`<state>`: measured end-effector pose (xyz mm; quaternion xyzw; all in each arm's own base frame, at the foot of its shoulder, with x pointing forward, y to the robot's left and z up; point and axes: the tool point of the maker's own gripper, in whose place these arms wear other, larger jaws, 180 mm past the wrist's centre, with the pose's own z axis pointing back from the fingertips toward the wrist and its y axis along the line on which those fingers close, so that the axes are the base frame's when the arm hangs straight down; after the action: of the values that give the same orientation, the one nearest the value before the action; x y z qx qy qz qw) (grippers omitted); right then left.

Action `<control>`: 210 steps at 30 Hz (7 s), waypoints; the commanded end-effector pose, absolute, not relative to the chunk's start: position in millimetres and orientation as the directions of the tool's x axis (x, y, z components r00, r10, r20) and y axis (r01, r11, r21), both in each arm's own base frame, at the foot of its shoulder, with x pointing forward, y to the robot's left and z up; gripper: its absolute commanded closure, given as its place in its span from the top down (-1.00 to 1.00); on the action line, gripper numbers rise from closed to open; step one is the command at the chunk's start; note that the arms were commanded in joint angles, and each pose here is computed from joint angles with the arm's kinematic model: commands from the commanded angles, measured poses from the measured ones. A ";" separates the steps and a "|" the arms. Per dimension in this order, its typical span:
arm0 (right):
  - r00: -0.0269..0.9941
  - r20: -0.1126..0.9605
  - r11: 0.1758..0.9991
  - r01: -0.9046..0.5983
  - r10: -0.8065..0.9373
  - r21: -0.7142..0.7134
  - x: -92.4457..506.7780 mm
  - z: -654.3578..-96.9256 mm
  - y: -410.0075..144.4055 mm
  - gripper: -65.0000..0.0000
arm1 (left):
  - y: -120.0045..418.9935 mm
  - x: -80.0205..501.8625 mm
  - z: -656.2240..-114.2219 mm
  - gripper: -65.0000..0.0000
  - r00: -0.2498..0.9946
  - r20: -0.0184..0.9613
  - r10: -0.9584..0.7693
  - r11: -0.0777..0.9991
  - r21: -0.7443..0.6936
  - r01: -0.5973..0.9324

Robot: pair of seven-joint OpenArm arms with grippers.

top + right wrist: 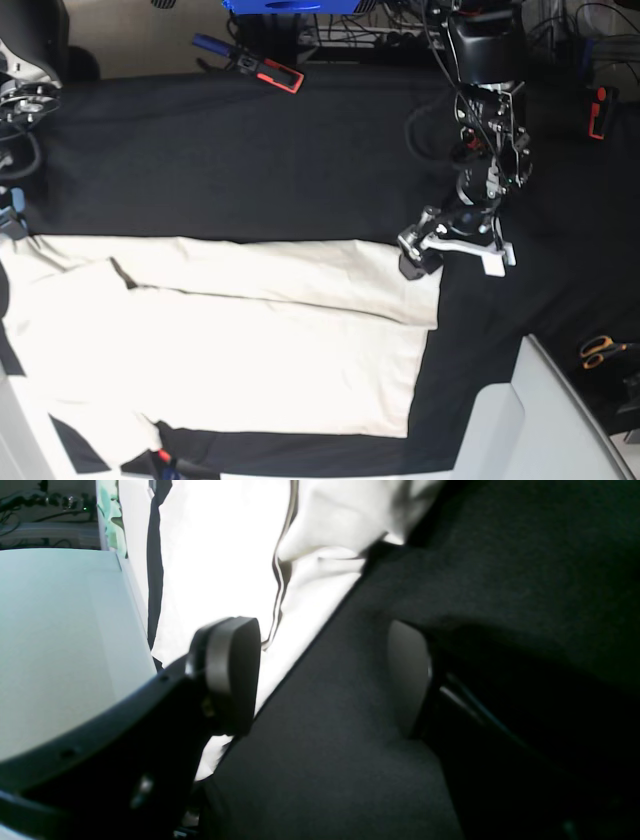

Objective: Fold the T-shirt properly

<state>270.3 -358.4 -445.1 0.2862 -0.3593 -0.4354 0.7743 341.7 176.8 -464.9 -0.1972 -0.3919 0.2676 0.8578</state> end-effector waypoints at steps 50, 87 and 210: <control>0.014 0.222 0.203 0.468 -0.975 0.860 329.5 -434.5 -397.0 0.13 | 171.0 369.7 -465.7 -1.00 0.492 0.567 0.661 0.743 -0.586 -0.323; -0.181 0.104 -0.025 0.599 -0.978 0.801 311.8 -469.8 -423.0 -0.68 | 172.0 375.8 -455.7 -1.00 0.482 0.591 0.647 0.756 -0.582 -0.300; 0.524 0.724 0.888 0.349 -0.449 0.298 339.9 -452.2 -416.1 0.40 | 309.0 263.2 -344.2 0.10 0.583 0.757 0.294 0.953 -0.184 -0.242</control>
<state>325.5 -396.4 -476.5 0.0678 -0.3952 -0.2265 0.8877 256.9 304.3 -356.9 -0.0364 -0.4116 0.1588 0.8967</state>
